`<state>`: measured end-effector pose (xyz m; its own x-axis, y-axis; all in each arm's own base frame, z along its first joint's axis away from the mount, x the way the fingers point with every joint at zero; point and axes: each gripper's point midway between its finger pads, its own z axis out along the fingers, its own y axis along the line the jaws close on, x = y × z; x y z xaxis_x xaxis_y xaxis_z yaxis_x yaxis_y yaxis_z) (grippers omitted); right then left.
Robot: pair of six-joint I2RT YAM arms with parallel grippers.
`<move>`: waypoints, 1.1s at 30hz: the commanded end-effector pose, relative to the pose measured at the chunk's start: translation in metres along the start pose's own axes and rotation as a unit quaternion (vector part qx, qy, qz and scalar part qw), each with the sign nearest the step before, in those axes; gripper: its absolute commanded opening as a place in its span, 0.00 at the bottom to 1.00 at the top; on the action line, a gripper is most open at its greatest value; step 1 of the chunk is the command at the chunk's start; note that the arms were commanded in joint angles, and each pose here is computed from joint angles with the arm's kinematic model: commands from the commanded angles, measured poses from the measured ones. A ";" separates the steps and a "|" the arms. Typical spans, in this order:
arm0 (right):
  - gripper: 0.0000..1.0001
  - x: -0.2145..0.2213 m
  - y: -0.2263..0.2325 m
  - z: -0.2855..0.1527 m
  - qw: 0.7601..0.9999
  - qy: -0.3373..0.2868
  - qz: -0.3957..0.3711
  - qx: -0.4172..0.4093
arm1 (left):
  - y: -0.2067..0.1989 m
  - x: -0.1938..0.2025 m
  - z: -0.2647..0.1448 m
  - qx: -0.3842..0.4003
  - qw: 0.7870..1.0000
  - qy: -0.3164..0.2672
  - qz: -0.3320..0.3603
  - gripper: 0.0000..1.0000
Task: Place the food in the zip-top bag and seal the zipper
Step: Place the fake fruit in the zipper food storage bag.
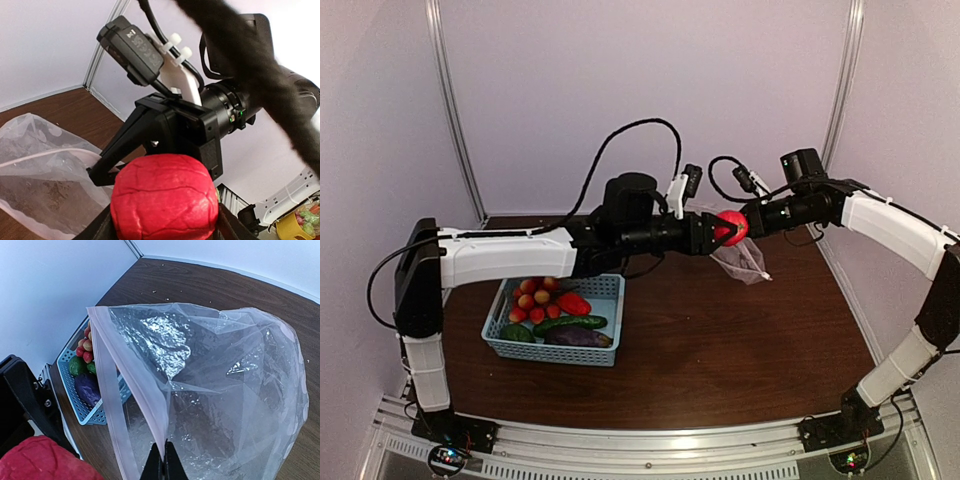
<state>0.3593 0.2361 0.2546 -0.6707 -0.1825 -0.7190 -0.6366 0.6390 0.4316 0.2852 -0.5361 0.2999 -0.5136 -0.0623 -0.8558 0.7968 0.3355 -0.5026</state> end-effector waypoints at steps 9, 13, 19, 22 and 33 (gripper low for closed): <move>0.00 -0.026 0.008 -0.028 0.998 -0.054 0.012 -0.002 | 0.026 0.012 0.012 -0.041 0.999 -0.015 -0.006 0.42; 0.00 -0.025 0.010 -0.027 0.998 -0.052 0.018 -0.011 | 0.040 0.015 0.012 -0.075 0.997 -0.018 -0.014 0.40; 0.00 -0.023 0.024 -0.028 0.997 -0.053 0.018 -0.051 | 0.070 0.018 0.017 -0.148 0.988 -0.010 -0.039 0.39; 0.00 -0.023 0.033 -0.030 0.995 -0.061 0.018 -0.074 | 0.085 0.023 0.022 -0.163 0.984 0.001 -0.069 0.39; 0.00 -0.005 0.022 -0.014 0.997 -0.043 0.025 -0.060 | 0.046 -0.004 0.033 -0.055 0.996 -0.024 -0.070 0.36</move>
<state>0.3450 0.2379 0.2773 -0.6805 -0.0823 -0.7281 -0.6359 0.5600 0.5310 0.3386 -0.5392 0.2301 -0.6389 -0.0980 -0.7631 0.6069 0.5453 -0.5782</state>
